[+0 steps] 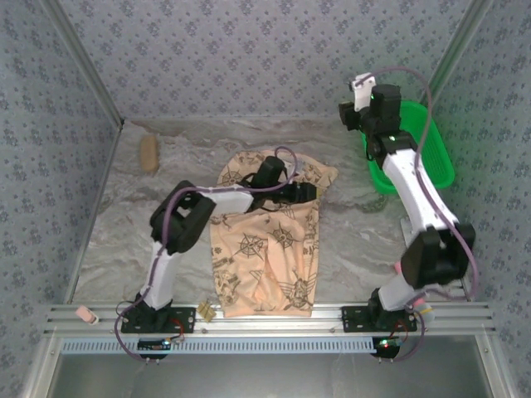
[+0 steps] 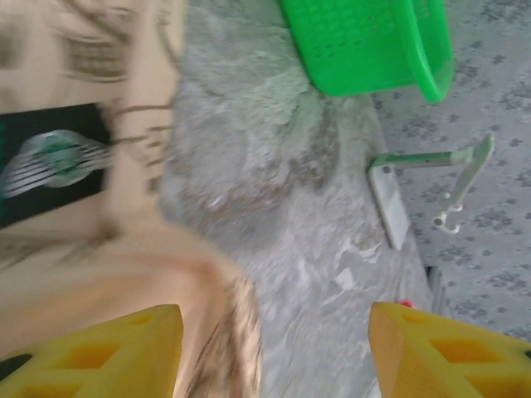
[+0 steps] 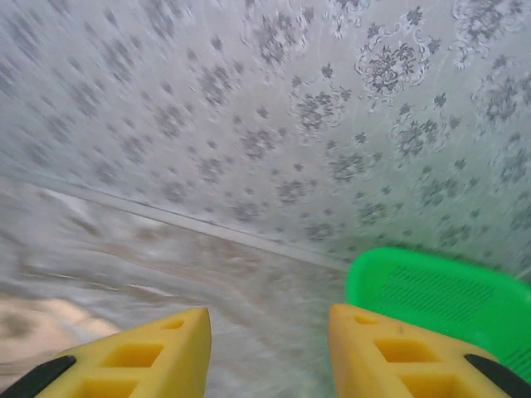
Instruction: Fold the inside-out t-shirt
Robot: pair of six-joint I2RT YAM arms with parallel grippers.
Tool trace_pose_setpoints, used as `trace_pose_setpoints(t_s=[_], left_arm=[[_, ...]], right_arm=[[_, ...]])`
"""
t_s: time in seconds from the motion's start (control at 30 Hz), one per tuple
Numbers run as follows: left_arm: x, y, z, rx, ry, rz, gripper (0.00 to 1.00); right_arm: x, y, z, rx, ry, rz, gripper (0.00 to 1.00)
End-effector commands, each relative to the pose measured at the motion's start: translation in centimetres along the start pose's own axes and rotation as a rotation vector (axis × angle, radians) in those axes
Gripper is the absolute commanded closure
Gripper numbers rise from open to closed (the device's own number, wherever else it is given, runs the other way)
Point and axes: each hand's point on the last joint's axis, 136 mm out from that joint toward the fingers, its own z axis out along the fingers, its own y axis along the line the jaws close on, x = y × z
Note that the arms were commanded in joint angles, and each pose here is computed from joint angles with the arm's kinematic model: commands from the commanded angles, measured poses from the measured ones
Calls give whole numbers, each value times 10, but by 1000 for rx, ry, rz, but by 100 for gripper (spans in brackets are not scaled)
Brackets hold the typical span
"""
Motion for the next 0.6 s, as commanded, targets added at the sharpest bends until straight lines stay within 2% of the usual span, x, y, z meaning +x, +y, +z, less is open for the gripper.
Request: trace_pose_setpoints(t_s=[0.0, 0.13, 0.2, 0.3, 0.37, 0.47, 0.57], left_arm=[[-5, -11, -76, -207, -11, 152, 38], [50, 30, -148, -509, 85, 119, 38], [80, 44, -170, -571, 128, 62, 38], [123, 45, -174, -519, 209, -20, 40], [144, 33, -164, -458, 234, 2, 40], [167, 23, -150, -401, 241, 44, 40], [175, 41, -147, -449, 213, 14, 43]], right_arm=[[88, 36, -32, -102, 306, 306, 58], [169, 93, -84, -200, 494, 329, 57], [200, 125, -107, -273, 578, 339, 57], [238, 184, -135, -423, 687, 278, 55], [261, 217, -147, -477, 736, 216, 53], [292, 248, -149, -508, 795, 141, 52], [307, 272, -143, -567, 822, 136, 51]])
